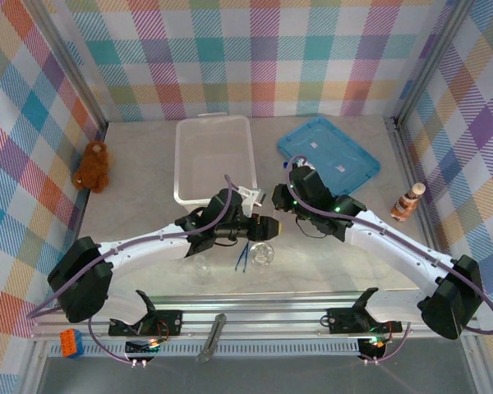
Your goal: Organize the chemistry lab equipment
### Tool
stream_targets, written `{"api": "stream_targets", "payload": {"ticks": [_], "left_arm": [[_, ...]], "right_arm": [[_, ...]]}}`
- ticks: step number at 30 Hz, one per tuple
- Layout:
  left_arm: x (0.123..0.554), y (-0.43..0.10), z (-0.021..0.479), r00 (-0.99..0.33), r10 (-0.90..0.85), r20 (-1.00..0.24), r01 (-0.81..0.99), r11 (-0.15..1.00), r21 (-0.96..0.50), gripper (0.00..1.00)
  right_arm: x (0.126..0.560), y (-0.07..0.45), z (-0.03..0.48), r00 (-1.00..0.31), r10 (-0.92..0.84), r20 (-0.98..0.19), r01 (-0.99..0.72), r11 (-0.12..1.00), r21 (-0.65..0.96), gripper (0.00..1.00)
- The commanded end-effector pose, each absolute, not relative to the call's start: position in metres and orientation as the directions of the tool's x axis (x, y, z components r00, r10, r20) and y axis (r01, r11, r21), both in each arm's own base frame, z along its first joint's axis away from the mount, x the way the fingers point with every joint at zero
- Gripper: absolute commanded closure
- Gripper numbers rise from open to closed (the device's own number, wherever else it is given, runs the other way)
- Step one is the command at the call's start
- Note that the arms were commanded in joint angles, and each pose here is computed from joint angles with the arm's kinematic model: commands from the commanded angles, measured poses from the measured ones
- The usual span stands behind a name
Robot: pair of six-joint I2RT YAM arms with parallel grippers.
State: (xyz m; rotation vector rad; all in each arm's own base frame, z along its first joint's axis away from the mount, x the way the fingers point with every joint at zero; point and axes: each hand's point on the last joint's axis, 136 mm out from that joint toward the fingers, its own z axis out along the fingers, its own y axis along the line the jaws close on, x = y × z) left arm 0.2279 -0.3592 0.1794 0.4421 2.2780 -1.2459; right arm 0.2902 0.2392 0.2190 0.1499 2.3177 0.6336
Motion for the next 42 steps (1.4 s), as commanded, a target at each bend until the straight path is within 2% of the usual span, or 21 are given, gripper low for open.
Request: {"api": "stream_targets", "payload": {"ticks": [1, 5, 14, 19, 21, 26, 29, 31, 42], "left_arm": [[0.235, -0.369, 0.203, -0.807, 0.009, -0.591, 0.524, 0.473, -0.708, 0.52], [0.235, -0.371, 0.203, -0.807, 0.014, -0.59, 0.526, 0.468, -0.71, 0.54], [0.236, -0.37, 0.204, -0.805, 0.015, -0.593, 0.528, 0.472, -0.706, 0.72], [0.236, -0.367, 0.2, -0.804, 0.019, -0.595, 0.526, 0.489, -0.695, 0.92], [0.237, -0.364, 0.2, -0.8, 0.019, -0.6, 0.528, 0.498, -0.688, 0.96], [0.239, -0.359, 0.2, -0.786, 0.025, -0.618, 0.539, 0.517, -0.664, 0.96], [0.24, -0.354, 0.2, -0.775, 0.037, -0.631, 0.548, 0.536, -0.642, 0.96], [0.241, -0.351, 0.2, -0.767, 0.046, -0.64, 0.556, 0.547, -0.626, 0.96], [0.244, -0.348, 0.193, -0.764, 0.066, -0.642, 0.557, 0.57, -0.604, 0.96]], "right_arm": [[0.294, 0.251, 0.235, -0.724, 0.313, -0.614, -0.086, 0.843, 0.532, 0.8], [0.295, 0.252, 0.235, -0.726, 0.319, -0.61, -0.084, 0.838, 0.539, 0.8], [0.297, 0.251, 0.234, -0.717, 0.33, -0.614, -0.076, 0.839, 0.54, 0.8], [0.296, 0.25, 0.233, -0.719, 0.336, -0.609, -0.069, 0.836, 0.544, 0.8], [0.295, 0.25, 0.232, -0.721, 0.336, -0.606, -0.069, 0.835, 0.546, 0.8], [0.294, 0.25, 0.232, -0.725, 0.332, -0.603, -0.069, 0.836, 0.544, 0.78], [0.293, 0.248, 0.235, -0.728, 0.324, -0.604, -0.07, 0.842, 0.536, 0.63], [0.29, 0.245, 0.238, -0.728, 0.32, -0.607, -0.07, 0.845, 0.53, 0.57], [0.284, 0.24, 0.248, -0.763, 0.264, -0.59, -0.122, 0.837, 0.533, 0.5]]}}
